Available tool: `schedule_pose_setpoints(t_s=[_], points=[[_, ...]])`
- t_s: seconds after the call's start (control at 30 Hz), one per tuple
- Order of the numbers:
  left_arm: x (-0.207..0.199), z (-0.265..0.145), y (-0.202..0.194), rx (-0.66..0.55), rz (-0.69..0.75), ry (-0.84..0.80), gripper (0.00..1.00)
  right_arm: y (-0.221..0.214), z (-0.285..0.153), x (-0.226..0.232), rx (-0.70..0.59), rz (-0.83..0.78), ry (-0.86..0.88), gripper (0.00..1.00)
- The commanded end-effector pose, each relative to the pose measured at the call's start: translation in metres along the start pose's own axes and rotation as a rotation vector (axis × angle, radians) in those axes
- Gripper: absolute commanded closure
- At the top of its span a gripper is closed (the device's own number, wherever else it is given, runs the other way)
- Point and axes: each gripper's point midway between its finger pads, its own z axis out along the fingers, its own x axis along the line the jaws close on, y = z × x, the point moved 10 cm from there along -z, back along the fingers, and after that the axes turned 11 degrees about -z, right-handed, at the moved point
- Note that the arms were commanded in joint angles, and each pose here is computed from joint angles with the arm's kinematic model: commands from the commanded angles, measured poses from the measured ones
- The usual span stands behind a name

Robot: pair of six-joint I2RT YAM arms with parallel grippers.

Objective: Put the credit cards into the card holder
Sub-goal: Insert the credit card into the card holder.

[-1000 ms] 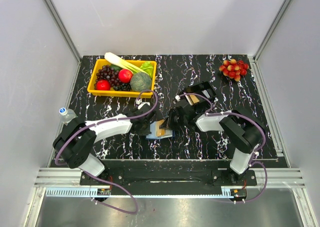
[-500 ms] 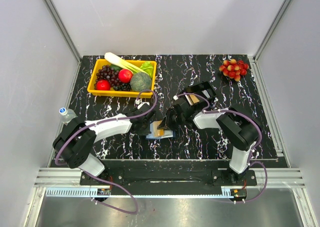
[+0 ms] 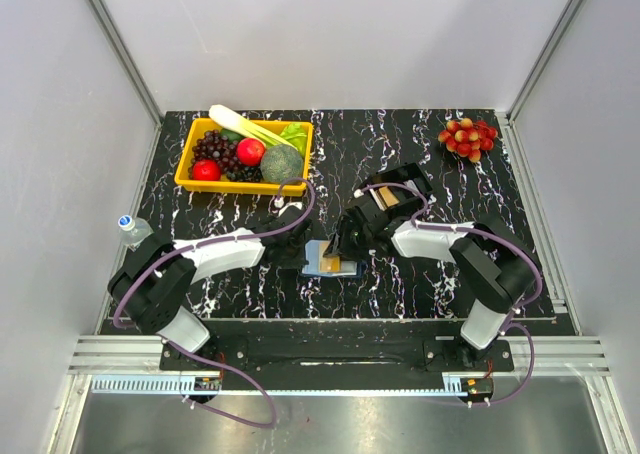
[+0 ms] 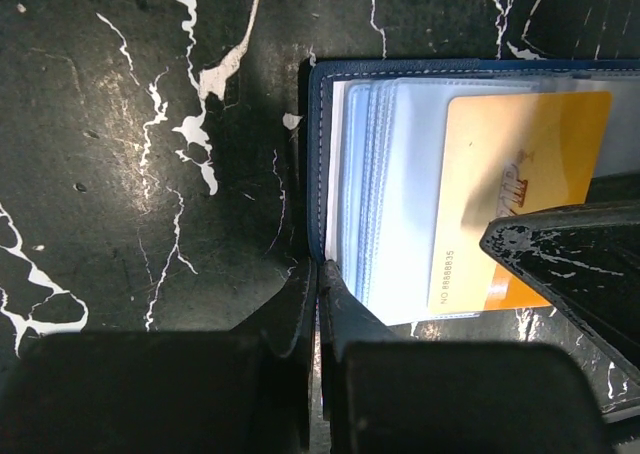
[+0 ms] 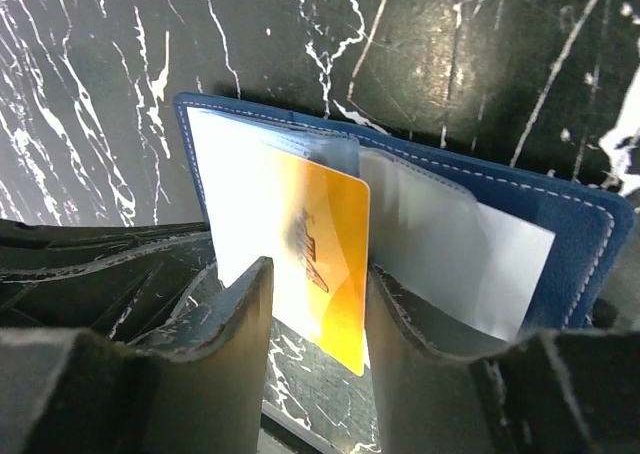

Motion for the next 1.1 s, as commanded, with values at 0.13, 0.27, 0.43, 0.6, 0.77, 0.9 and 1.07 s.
schedule_pose_setpoints(t_s=[0.13,0.27,0.43,0.6,0.77,0.9,1.07], points=[[0.009,0.011,-0.009,0.044,-0.004,0.037,1.0,-0.003,-0.015,-0.009,0.001,-0.08,-0.207,0.53],[0.007,0.012,-0.009,0.049,-0.002,0.025,1.0,-0.002,-0.014,-0.006,0.006,-0.091,-0.179,0.57],[0.005,0.01,-0.008,0.048,-0.001,0.011,1.0,-0.004,-0.005,0.005,0.035,-0.098,-0.082,0.69],[0.004,0.009,-0.007,0.045,-0.001,0.004,1.0,-0.009,0.0,0.028,0.055,-0.133,0.005,0.75],[0.005,0.008,-0.006,0.035,-0.004,0.0,1.0,-0.011,0.005,0.038,0.069,-0.134,0.026,0.75],[0.005,0.007,-0.007,0.034,-0.003,-0.006,1.0,-0.007,0.003,0.041,0.039,-0.144,0.042,0.71],[0.004,0.008,-0.006,0.033,-0.001,-0.006,1.0,-0.006,-0.004,0.046,-0.007,-0.156,0.116,0.63]])
